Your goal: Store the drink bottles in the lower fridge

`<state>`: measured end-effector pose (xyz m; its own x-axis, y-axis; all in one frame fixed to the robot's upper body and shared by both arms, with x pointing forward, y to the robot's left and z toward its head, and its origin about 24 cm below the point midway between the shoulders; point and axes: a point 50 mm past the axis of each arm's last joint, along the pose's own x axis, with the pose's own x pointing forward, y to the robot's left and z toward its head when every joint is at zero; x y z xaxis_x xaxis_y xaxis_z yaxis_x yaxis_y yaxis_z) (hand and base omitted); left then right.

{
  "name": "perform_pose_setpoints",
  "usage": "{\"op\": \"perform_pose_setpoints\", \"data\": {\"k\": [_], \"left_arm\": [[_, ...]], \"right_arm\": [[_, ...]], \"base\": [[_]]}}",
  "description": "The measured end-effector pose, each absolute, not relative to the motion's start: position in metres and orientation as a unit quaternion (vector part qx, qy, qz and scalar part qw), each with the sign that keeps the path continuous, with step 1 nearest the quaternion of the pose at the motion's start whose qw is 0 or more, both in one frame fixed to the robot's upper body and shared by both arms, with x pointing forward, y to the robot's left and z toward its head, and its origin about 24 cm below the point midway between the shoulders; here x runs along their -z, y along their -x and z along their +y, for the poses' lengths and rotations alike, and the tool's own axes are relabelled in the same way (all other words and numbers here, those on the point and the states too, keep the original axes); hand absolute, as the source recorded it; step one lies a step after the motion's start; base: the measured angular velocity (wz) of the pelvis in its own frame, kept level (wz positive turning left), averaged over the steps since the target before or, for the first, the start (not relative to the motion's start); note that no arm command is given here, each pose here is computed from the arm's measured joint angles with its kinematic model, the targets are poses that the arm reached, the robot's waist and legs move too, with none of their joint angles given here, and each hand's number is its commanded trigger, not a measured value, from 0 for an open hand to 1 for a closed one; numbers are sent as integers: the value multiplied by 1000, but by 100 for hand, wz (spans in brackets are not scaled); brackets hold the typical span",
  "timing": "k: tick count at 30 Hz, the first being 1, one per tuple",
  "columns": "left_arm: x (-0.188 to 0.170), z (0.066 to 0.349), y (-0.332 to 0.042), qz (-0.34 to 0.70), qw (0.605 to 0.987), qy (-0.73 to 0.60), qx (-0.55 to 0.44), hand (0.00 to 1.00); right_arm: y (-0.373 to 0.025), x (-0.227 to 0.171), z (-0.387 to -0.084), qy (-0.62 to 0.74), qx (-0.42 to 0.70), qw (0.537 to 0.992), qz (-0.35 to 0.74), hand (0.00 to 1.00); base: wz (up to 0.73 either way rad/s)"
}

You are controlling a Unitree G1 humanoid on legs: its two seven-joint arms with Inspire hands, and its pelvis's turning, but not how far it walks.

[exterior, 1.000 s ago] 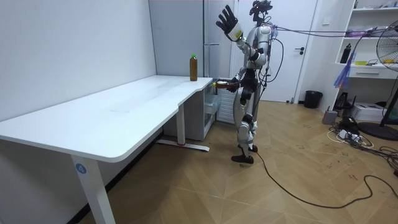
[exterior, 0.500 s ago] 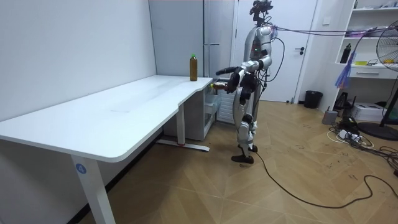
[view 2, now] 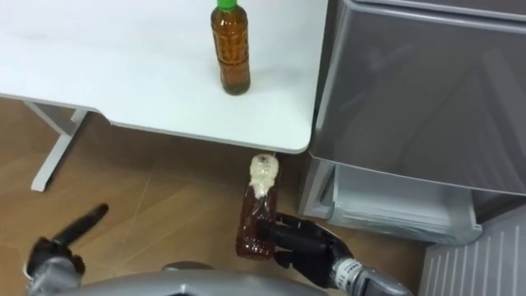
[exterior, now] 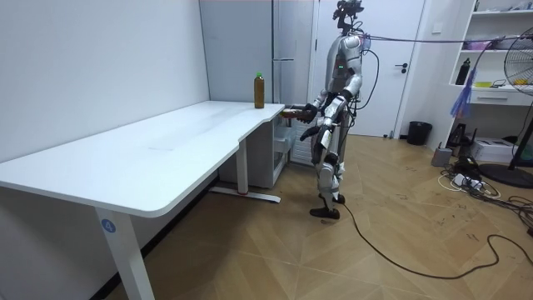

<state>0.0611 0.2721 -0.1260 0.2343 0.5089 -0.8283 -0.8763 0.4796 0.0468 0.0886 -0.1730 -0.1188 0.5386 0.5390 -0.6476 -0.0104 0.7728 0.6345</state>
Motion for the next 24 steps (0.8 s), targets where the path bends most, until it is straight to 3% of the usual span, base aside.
{"op": "perform_pose_setpoints", "data": {"k": [4, 9, 16, 24], "left_arm": [[144, 263, -29, 482, 718, 228, -447, 0], [155, 253, -8, 528, 700, 239, -417, 0], [164, 243, 22, 591, 657, 246, -398, 0], [167, 235, 39, 658, 645, 184, -344, 0]], "right_arm": [[-87, 122, -176, -303, -148, 823, 457, 100], [-87, 123, -181, -295, -141, 824, 463, 100], [-70, 136, -189, -312, -98, 795, 510, 100], [-68, 138, -195, -341, -66, 788, 508, 100]], "base": [[-4], [-2], [-3], [0]]}}
